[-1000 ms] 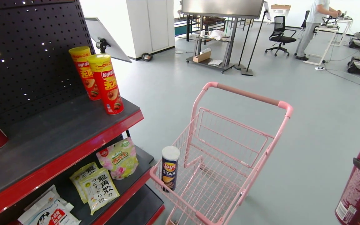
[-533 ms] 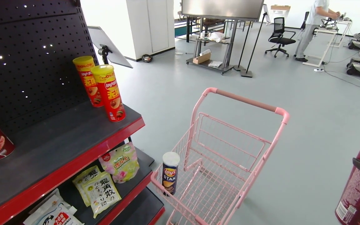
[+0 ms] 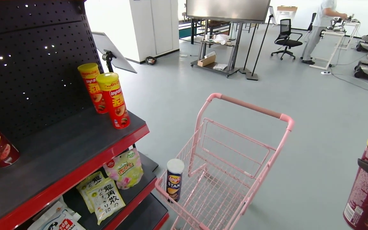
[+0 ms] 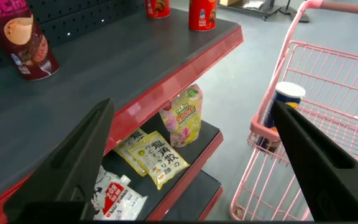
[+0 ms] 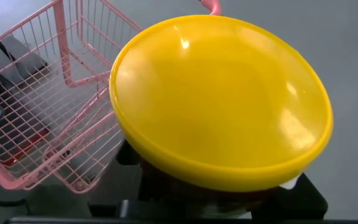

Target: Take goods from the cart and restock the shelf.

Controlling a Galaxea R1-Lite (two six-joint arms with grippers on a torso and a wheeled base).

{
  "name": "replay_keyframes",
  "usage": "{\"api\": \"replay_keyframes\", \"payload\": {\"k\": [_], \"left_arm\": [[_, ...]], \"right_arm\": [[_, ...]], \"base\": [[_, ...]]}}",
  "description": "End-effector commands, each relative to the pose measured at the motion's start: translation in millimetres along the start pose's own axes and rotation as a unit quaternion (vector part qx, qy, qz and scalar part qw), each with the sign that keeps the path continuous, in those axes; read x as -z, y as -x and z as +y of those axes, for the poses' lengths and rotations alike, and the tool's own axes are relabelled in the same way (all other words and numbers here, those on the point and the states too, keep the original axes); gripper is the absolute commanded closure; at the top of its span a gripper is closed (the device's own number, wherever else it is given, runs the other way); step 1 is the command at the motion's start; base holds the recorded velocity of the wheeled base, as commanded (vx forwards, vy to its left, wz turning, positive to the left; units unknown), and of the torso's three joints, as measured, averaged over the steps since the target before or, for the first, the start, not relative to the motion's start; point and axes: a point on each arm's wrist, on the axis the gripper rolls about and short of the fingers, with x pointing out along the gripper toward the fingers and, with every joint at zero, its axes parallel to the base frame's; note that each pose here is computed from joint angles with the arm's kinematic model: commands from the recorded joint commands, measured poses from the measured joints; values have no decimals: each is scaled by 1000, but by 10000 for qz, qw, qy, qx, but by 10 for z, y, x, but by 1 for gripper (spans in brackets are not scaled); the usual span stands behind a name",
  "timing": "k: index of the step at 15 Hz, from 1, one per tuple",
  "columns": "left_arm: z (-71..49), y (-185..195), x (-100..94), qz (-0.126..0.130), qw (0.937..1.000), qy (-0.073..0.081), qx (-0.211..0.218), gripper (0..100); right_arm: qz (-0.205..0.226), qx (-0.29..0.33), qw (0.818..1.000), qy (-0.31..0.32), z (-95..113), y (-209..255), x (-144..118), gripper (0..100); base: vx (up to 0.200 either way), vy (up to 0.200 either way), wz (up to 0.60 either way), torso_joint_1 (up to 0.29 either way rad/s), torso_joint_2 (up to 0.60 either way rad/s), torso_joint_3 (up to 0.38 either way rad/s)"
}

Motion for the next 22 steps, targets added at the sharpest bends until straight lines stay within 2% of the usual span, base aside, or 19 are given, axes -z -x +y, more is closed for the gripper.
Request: {"api": "replay_keyframes", "payload": {"k": [1, 16, 19, 22], "left_arm": [[0, -1, 0, 5, 10000, 1, 0, 0], [0, -1, -2, -3, 10000, 1, 0, 0], [0, -1, -2, -3, 10000, 1, 0, 0], [0, 0, -1, -10, 10000, 1, -8, 0]], "right_arm": [[76, -4, 10000, 20, 6, -25, 23, 100], [30, -40, 10000, 20, 8, 16, 58, 100], [-164, -31, 9999, -32, -15, 134, 119, 100], [-704, -407, 9966, -150, -36, 415, 364, 100]], "base": [[0, 0, 600, 2, -12, -7], [0, 0, 600, 4, 1, 0], [0, 0, 0, 0, 0, 0], [0, 0, 0, 0, 0, 0]]}}
